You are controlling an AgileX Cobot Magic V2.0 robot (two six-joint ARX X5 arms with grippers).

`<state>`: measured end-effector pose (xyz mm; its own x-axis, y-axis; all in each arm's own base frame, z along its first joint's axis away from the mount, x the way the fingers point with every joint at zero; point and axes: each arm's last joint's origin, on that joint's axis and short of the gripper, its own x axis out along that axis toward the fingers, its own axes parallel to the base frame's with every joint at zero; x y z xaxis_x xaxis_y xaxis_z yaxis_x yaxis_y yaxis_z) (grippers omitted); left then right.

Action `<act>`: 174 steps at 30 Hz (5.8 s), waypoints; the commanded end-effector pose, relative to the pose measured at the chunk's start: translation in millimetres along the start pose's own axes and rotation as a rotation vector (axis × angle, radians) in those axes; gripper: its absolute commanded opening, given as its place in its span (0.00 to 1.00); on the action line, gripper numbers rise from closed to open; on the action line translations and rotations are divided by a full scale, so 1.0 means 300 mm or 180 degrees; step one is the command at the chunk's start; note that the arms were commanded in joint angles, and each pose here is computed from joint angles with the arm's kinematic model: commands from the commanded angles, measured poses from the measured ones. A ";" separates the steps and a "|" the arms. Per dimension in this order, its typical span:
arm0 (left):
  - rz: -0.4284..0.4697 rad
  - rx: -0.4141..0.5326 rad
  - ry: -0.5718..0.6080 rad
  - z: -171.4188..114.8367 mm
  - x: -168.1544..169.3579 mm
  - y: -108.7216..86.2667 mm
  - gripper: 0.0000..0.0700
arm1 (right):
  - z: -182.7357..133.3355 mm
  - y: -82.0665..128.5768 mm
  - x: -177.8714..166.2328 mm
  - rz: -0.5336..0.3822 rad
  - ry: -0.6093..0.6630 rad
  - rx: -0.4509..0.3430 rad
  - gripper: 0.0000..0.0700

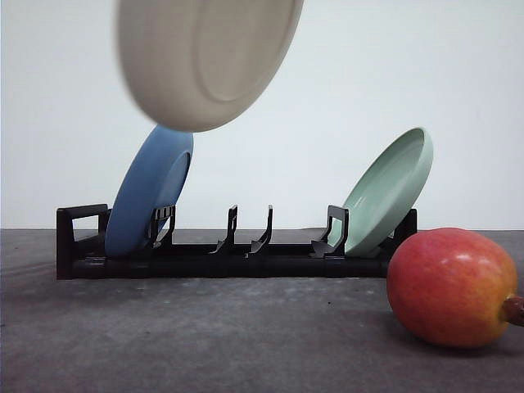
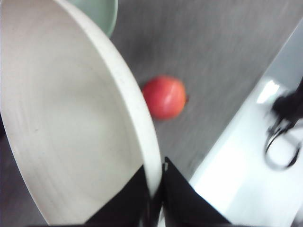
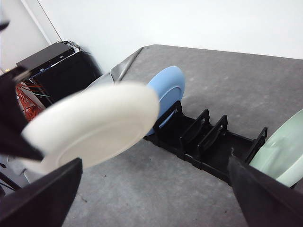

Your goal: Place pomegranate in white plate

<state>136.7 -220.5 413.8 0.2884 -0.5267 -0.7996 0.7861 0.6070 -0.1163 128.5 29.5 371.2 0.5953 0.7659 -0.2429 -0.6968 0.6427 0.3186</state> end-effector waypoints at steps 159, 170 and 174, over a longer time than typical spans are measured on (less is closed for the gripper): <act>0.0152 -0.0686 -0.1620 -0.665 -0.218 0.072 0.79 | -0.447 0.222 0.994 -0.0002 0.3426 -0.0118 1.00; 0.0120 -0.0704 -0.1684 -0.659 -0.222 0.070 0.79 | -0.183 0.255 0.774 -0.0081 0.2884 0.0074 1.00; 0.0132 -0.0671 -0.1681 -0.659 -0.221 0.070 0.79 | -0.065 0.281 0.606 -0.0287 0.2396 -0.0018 1.00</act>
<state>26.3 -54.2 345.9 0.5995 -0.6829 -0.4175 0.6460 0.7208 -0.2513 174.8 224.5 325.6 0.1924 0.5026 -0.8428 -0.6696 0.6951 0.2617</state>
